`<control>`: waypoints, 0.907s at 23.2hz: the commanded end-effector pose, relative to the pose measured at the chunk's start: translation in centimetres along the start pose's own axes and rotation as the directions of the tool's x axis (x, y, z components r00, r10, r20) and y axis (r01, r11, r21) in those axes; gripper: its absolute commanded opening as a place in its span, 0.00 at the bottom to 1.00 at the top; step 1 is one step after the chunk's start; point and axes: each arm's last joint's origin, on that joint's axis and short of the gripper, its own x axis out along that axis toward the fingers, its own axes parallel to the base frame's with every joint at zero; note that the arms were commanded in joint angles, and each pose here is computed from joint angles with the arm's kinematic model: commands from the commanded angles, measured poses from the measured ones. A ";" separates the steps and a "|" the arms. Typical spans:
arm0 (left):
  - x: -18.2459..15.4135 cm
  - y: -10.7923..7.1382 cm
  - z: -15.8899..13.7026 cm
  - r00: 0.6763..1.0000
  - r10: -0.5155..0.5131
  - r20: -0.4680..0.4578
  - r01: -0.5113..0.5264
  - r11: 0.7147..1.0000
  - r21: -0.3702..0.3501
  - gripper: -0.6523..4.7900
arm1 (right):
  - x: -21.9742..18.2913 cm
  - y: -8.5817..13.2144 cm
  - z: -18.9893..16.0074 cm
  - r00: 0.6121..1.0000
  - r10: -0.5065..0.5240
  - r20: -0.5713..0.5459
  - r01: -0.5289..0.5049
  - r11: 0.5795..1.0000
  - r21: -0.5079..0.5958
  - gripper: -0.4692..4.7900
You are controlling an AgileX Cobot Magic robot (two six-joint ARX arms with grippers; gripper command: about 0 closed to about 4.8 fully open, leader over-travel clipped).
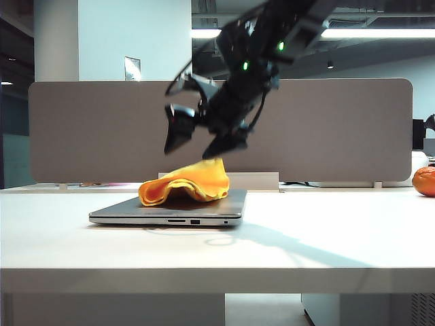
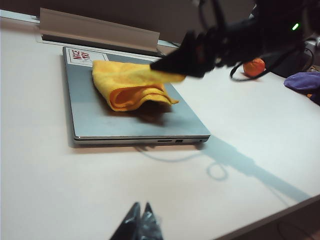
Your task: Pick up the yellow rag and put it over the laptop.
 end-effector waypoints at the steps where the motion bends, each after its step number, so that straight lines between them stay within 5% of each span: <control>1: 0.0 -0.1 0.2 1.000 -0.001 0.014 0.001 1.000 0.006 0.11 | -1.9 0.5 1.5 1.000 0.003 0.024 -0.002 1.000 -0.004 1.00; 12: 0.0 -0.1 0.2 1.000 -0.001 0.014 0.001 1.000 0.006 0.11 | -4.3 0.2 2.5 0.997 -0.070 0.010 0.070 0.998 0.001 1.00; 16: 0.0 -0.1 0.2 1.000 -0.002 0.014 0.002 1.000 0.006 0.11 | -4.1 0.3 3.3 0.994 -0.030 0.106 0.032 0.999 -0.015 1.00; 17: 0.0 -0.1 0.3 1.000 -0.003 0.014 0.002 1.000 0.006 0.11 | -4.1 0.3 3.4 0.994 -0.031 0.109 0.033 0.999 -0.016 0.91; 21: 0.0 -0.1 0.3 1.000 -0.002 0.014 0.002 1.000 0.006 0.11 | -4.2 0.2 3.1 0.997 -0.035 0.074 0.035 0.999 -0.009 0.19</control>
